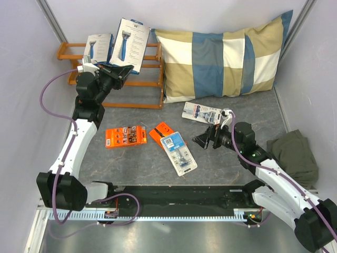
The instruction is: Place and organize the shaving razors onto the shelf
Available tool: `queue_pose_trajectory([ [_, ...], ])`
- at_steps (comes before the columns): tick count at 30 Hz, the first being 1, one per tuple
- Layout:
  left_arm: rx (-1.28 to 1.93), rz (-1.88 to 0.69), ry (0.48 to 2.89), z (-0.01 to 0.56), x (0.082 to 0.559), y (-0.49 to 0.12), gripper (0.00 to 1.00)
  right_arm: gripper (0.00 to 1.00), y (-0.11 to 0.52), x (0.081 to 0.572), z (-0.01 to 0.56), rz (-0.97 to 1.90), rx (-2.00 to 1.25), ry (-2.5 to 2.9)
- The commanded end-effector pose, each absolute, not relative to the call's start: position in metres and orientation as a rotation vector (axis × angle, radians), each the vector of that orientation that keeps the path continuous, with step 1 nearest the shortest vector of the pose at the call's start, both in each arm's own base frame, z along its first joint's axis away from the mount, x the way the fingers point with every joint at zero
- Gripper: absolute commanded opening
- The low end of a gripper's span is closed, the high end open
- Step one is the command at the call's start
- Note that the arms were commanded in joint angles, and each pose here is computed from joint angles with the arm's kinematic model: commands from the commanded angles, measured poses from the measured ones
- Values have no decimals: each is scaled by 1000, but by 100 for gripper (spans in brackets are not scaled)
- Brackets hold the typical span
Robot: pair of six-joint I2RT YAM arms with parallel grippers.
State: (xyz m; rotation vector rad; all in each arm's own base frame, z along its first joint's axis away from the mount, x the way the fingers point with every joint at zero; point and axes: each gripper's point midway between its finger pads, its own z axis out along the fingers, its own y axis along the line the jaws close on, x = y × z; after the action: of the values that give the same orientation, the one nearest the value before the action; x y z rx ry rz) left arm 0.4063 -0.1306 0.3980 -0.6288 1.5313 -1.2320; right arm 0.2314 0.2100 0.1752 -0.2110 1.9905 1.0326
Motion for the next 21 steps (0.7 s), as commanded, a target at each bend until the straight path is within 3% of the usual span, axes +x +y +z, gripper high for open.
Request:
queue_pose_trajectory([
  [1,-624,-1290,1457,431,410,-129,2,98,212,235,177,1031,-229,1966],
  [21,-825,-1340,1455,389,466,-122,2,98,213,229,162,1055,-228,1996],
])
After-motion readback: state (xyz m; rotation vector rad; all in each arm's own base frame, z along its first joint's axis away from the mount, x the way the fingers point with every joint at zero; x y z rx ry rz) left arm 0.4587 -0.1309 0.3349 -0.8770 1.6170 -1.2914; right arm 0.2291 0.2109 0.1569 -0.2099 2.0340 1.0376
